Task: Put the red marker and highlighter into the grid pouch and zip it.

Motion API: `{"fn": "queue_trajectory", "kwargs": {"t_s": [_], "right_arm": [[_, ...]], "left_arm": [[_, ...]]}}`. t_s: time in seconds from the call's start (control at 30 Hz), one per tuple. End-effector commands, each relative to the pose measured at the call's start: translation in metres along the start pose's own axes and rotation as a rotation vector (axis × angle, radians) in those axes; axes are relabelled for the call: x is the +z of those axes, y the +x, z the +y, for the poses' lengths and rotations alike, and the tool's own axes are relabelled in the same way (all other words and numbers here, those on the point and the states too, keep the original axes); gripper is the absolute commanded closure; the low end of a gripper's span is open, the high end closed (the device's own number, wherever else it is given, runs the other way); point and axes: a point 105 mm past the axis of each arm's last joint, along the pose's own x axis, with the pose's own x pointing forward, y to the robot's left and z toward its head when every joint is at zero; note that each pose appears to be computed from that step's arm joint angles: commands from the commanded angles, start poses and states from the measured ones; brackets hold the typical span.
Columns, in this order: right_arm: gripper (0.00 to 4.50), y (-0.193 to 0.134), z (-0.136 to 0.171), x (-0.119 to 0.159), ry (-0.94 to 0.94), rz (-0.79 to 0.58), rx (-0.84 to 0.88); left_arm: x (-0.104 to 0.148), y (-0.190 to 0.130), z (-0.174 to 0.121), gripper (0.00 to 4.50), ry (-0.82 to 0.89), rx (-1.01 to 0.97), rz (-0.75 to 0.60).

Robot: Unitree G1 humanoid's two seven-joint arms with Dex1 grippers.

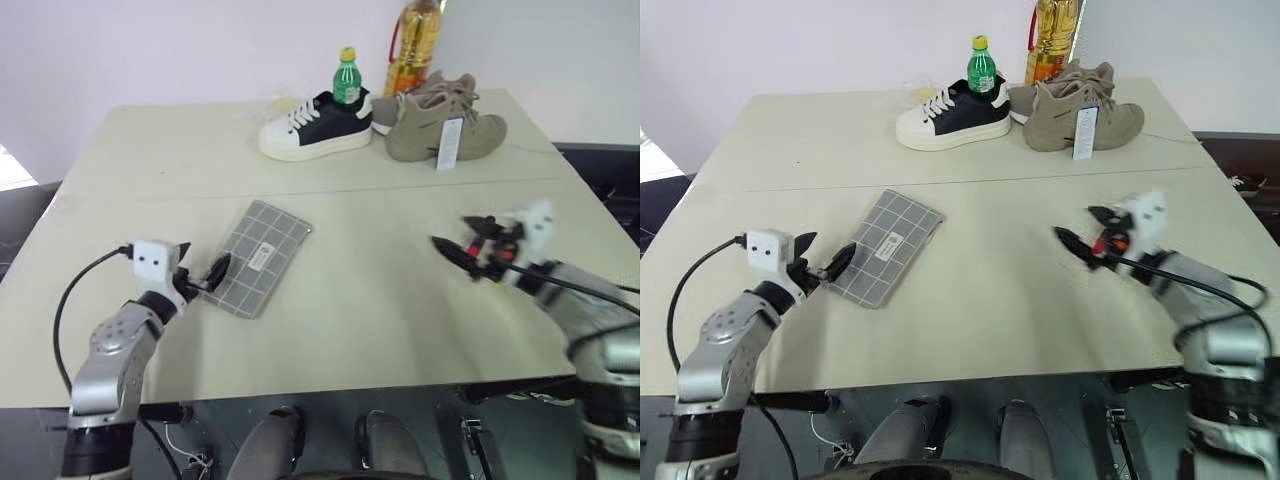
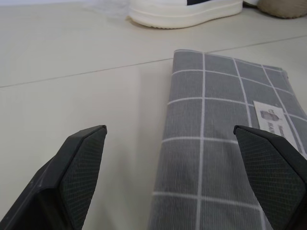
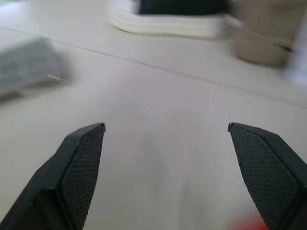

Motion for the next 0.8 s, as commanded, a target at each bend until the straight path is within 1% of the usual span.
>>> {"fn": "queue_trajectory", "kwargs": {"t_s": [0.03, 0.07, 0.1, 0.17, 0.2, 0.27, 0.3, 0.33, 0.37, 0.4, 0.47, 0.53, 0.6, 0.67, 0.73, 0.8], "right_arm": [[0.22, 0.034, 0.036, 0.013, -0.075, -0.028, 0.151], [0.22, 0.043, 0.044, 0.014, -0.087, -0.032, 0.188], [0.44, 0.056, 0.051, 0.014, -0.078, -0.034, 0.206], [1.11, 0.072, 0.06, 0.013, -0.076, -0.029, 0.235], [1.61, 0.078, 0.066, 0.01, -0.079, -0.02, 0.26], [2.66, 0.101, 0.083, 0.006, -0.081, -0.001, 0.311], [3.08, 0.111, 0.091, 0.006, -0.081, 0.004, 0.33], [3.68, 0.119, 0.098, 0.005, -0.083, 0.012, 0.347], [4.19, 0.126, 0.105, 0.004, -0.093, 0.023, 0.364], [4.48, 0.13, 0.109, 0.003, -0.102, 0.029, 0.375], [4.48, 0.143, 0.125, 0.004, -0.117, 0.029, 0.406], [4.48, 0.156, 0.137, 0.005, -0.121, 0.032, 0.404], [4.48, 0.166, 0.145, -0.001, -0.138, 0.056, 0.385], [4.48, 0.171, 0.15, -0.005, -0.148, 0.067, 0.382], [4.48, 0.175, 0.152, -0.012, -0.146, 0.105, 0.37], [4.48, 0.182, 0.154, -0.024, -0.156, 0.158, 0.333]], "left_arm": [[0.012, -0.012, 0.005, 0.01, 0.085, 0.04, -0.053], [0.012, -0.015, 0.005, 0.01, 0.108, 0.046, -0.052], [0.012, -0.019, 0.006, 0.0, 0.126, 0.057, -0.058], [0.014, -0.025, 0.007, 0.0, 0.15, 0.074, -0.065], [0.014, -0.028, 0.006, 0.0, 0.164, 0.076, -0.066], [0.008, -0.04, 0.003, 0.0, 0.241, 0.054, -0.029], [0.004, -0.046, 0.001, 0.0, 0.27, 0.041, -0.011], [0.001, -0.051, 0.0, 0.0, 0.286, 0.033, 0.006], [-0.001, -0.055, -0.001, 0.0, 0.291, 0.026, 0.018], [-0.002, -0.058, -0.001, 0.0, 0.293, 0.022, 0.025], [-0.007, -0.068, -0.007, 0.0, 0.309, -0.019, 0.053], [-0.013, -0.077, -0.012, 0.0, 0.376, -0.063, 0.093], [-0.016, -0.081, -0.017, 0.0, 0.453, -0.096, 0.12], [-0.019, -0.083, -0.019, 0.0, 0.499, -0.121, 0.136], [-0.022, -0.083, -0.021, 0.0, 0.533, -0.138, 0.149], [-0.026, -0.076, -0.025, 0.0, 0.614, -0.175, 0.156]]}}
